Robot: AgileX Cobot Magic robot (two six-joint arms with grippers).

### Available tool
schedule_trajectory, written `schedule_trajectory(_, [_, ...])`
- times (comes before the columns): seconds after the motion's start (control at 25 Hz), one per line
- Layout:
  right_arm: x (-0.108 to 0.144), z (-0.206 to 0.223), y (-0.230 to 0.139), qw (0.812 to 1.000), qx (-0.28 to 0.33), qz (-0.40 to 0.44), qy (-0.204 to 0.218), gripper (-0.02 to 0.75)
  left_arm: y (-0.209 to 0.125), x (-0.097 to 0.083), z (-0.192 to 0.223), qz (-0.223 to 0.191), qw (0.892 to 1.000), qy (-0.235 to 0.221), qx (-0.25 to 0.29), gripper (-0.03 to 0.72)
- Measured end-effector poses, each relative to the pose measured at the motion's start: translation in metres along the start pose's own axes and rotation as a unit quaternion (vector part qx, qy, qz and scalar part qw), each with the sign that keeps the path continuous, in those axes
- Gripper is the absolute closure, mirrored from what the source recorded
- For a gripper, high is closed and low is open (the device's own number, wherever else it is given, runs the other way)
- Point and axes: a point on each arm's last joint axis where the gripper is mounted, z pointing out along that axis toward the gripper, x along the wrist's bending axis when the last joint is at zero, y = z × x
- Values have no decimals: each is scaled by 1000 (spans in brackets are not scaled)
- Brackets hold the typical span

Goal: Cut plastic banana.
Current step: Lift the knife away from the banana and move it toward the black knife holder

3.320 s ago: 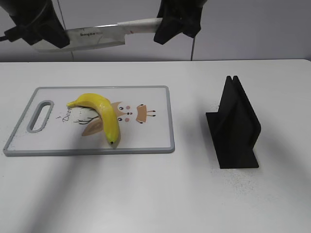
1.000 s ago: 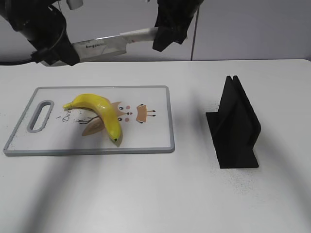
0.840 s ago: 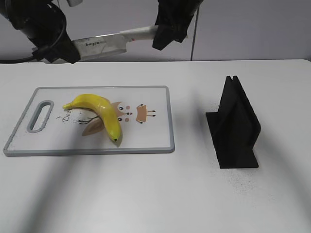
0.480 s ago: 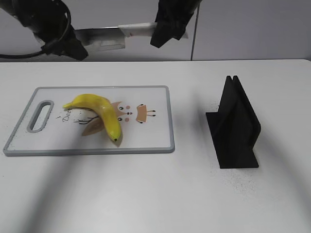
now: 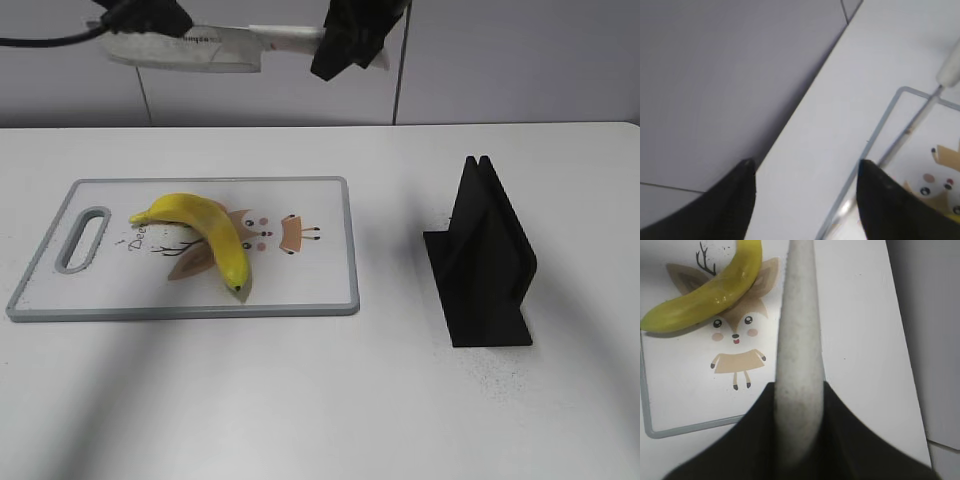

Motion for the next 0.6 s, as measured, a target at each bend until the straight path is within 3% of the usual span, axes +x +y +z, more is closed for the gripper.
schedule_trajectory(0.12, [0,-1,0,1000,2,0,2,575,11,10,-9,-3,1000,25,-19,73])
schedule_trajectory(0.28, [1,-5,1,999,6,34,0,575,18,15,-20,-44,998,43,-23,77])
schedule_trajectory(0.48, [6,-34,2,996,24,87,-28,575,11,21,-44,-107,989,93,43,86])
schedule_trajectory(0.6, [11,-49,-1,983,41,174,-50,575,2,24,-59,-157,974,124,108,92])
